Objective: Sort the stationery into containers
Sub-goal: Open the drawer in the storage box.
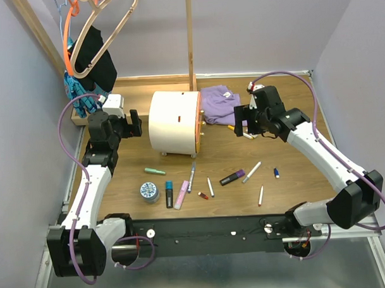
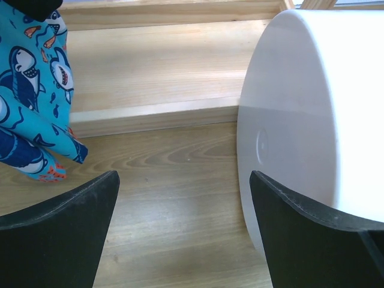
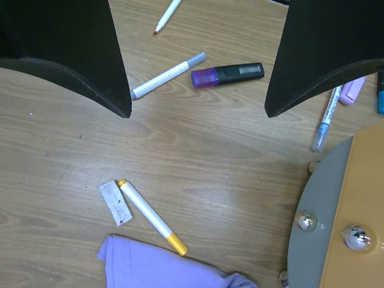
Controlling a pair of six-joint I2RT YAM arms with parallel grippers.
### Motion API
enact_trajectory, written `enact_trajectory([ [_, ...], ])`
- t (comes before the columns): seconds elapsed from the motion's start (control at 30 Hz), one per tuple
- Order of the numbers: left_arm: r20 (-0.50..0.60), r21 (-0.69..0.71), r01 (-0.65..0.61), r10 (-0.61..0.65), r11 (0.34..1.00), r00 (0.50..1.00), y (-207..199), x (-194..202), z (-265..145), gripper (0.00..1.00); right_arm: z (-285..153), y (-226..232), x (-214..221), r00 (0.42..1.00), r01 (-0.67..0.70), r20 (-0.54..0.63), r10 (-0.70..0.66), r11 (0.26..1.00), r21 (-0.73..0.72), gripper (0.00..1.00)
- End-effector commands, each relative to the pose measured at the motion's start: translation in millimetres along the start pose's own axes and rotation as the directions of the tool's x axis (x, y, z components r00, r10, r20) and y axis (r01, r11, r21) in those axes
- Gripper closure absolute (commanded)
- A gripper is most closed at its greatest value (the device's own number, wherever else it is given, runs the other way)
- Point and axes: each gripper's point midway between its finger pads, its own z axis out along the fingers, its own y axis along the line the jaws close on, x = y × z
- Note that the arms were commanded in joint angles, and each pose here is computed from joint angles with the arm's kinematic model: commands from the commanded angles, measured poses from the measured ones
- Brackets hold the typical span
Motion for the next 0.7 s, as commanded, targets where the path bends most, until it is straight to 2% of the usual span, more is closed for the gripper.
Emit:
enact_trajectory([
  [0.0, 0.028, 0.050, 0.026, -0.028, 0.998, 0.999, -9.6, -6.4, -2.4, 0.01, 0.7, 4.5, -9.7, 0.999, 0.039, 0.034, -0.037, 0.998, -0.041, 0.00],
  [0.1, 0.010, 0.067, 0.057, -0.057, 0.996, 0.998, -13.4, 0.7, -1.3, 0.01, 8.7, 7.5, -9.7, 0.996, 0.088, 0.031, -0.085, 0.990, -0.108, 0.00],
  [0.17, -0.017, 0.066, 0.094, -0.093, 0.993, 0.996, -14.4, 6.2, 1.0, 0.01, 16.5, 4.9, -14.9, 1.000, -0.013, 0.013, 0.015, 0.987, -0.157, 0.00],
  [0.2, -0.031, 0.084, 0.109, -0.107, 0.990, 0.994, -17.9, 7.7, 1.5, 0.01, 24.4, 21.2, -12.9, 0.997, -0.070, -0.039, 0.061, 0.957, -0.281, 0.00],
  [0.23, -0.049, 0.092, 0.121, -0.117, 0.988, 0.992, -19.8, 7.9, 3.3, 0.01, 27.3, 13.9, -20.6, 0.981, -0.195, -0.069, 0.182, 0.927, -0.322, 0.00],
  [0.27, -0.054, 0.095, 0.132, -0.127, 0.987, 0.990, -20.6, 6.0, 4.0, 0.01, 31.9, 17.6, -18.0, 0.962, -0.274, -0.118, 0.248, 0.880, -0.387, 0.00],
  [0.3, -0.059, 0.100, 0.147, -0.141, 0.984, 0.988, -22.2, 4.4, 4.5, 0.01, 21.1, 41.6, -34.9, 0.959, -0.275, -0.115, 0.258, 0.754, -0.596, 0.01],
  [0.33, -0.068, 0.112, 0.150, -0.143, 0.982, 0.987, -24.7, 1.6, 6.2, 0.01, 30.8, 39.2, -32.1, 0.931, -0.358, -0.190, 0.311, 0.685, -0.635, 0.00],
  [0.37, -0.070, 0.116, 0.150, -0.142, 0.982, 0.987, -25.1, -0.6, 7.1, 0.01, 32.6, 41.1, -30.2, 0.920, -0.386, -0.227, 0.320, 0.636, -0.668, 0.00],
  [0.4, -0.077, 0.124, 0.150, -0.141, 0.981, 0.987, -26.4, -0.8, 8.2, 0.01, 27.6, 48.7, -36.3, 0.928, -0.358, -0.220, 0.299, 0.565, -0.743, 0.02],
  [0.43, -0.101, 0.141, 0.160, -0.147, 0.977, 0.984, -29.7, 0.5, 10.6, 0.01, 37.3, 47.7, -31.6, 0.901, -0.423, -0.287, 0.325, 0.517, -0.744, 0.04],
  [0.47, -0.110, 0.143, 0.169, -0.154, 0.975, 0.982, -30.6, 0.3, 11.7, 0.02, 38.9, 50.0, -30.0, 0.897, -0.432, -0.307, 0.318, 0.481, -0.763, 0.10],
  [0.53, -0.127, 0.123, 0.209, -0.194, 0.970, 0.973, -23.3, -1.4, 15.0, 0.06, 40.7, 55.1, -28.7, 0.892, -0.439, -0.338, 0.298, 0.404, -0.802, 0.14],
  [0.67, -0.133, 0.087, 0.209, -0.197, 0.974, 0.971, -13.4, -6.0, 19.9, 0.11, 62.4, 60.4, -21.6, 0.879, -0.471, -0.393, 0.270, 0.356, -0.807, 0.23],
])
